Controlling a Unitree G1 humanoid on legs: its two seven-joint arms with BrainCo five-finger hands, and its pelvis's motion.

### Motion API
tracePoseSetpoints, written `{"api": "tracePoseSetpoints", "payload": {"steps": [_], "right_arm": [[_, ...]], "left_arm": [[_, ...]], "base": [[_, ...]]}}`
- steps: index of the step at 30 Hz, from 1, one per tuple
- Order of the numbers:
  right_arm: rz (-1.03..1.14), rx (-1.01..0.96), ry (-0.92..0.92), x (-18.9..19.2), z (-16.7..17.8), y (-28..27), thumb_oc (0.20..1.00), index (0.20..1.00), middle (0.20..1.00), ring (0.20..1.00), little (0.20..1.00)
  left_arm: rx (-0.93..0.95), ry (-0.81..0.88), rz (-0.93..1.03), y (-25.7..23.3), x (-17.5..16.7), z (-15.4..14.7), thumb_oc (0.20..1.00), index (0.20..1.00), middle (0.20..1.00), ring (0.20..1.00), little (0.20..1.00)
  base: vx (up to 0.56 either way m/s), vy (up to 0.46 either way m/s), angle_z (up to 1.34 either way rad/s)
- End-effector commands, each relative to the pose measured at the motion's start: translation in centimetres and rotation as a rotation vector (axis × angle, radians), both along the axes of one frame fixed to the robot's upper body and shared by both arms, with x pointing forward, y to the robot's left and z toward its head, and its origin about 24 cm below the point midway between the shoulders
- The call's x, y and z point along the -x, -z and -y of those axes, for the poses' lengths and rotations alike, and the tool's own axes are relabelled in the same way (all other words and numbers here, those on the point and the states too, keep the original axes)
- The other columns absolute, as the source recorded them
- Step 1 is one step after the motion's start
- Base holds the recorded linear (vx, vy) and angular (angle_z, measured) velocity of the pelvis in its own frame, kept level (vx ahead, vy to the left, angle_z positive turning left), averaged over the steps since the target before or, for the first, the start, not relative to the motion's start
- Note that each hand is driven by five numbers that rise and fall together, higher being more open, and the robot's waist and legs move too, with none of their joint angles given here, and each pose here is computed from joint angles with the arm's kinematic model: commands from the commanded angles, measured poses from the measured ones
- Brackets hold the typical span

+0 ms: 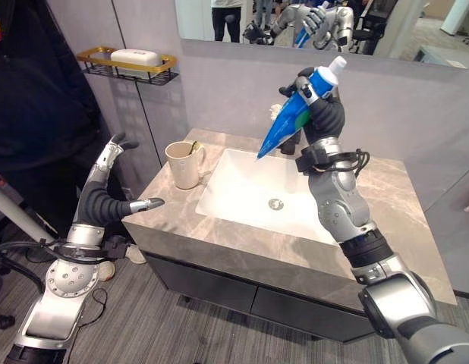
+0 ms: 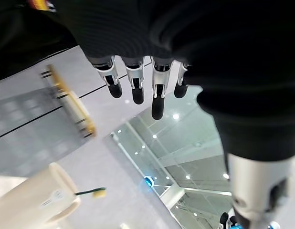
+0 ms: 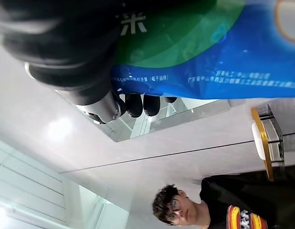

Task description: Put brush and paste in cup on sink, flatten towel.

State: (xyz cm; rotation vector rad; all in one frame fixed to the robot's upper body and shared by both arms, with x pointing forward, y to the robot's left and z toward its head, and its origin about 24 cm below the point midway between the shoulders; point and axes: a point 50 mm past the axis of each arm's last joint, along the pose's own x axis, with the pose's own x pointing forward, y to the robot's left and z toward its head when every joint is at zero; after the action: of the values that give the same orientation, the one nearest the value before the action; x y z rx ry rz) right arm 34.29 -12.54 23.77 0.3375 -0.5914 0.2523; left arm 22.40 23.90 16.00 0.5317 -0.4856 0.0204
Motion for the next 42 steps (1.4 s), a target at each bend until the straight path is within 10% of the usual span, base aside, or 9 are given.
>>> {"api": "tracePoseSetpoints", "payload": {"steps": [1, 6, 17, 42], "right_arm": [[0.338, 0.166, 0.084, 2.2, -0.5, -7.0, 0.2, 0.2, 0.2, 0.2, 0.2], [0.666, 0.607, 0.359, 4.3, -1.0, -12.0, 0.2, 0.2, 0.2, 0.2, 0.2], [0.95, 1.051, 0.662, 5.1, -3.6, -16.6, 0.2, 0.2, 0.2, 0.2, 0.2], [1.001, 1.948, 1.207, -1.2, -2.9, -15.2, 0.2, 0.2, 0.2, 0.2, 0.2]], "left_arm": [[0.064, 0.125, 0.007, -0.8, 0.3, 0.6, 1.0, 1.0, 1.0, 1.0, 1.0], [-0.015, 0.007, -0.501, 8.6, 2.5, -3.4, 1.0, 1.0, 1.0, 1.0, 1.0], [-0.178, -0.324, -0.962, 17.6, 7.2, -10.1, 1.0, 1.0, 1.0, 1.0, 1.0], [-0.36, -0.397, -1.028, 20.1, 6.2, -10.5, 1.0, 1.0, 1.0, 1.0, 1.0]], "base": [[-0.03, 0.0, 0.25], [-0.02, 0.029, 0.04], [0.01, 0.023, 0.25], [0.01, 0.025, 0.15]]}}
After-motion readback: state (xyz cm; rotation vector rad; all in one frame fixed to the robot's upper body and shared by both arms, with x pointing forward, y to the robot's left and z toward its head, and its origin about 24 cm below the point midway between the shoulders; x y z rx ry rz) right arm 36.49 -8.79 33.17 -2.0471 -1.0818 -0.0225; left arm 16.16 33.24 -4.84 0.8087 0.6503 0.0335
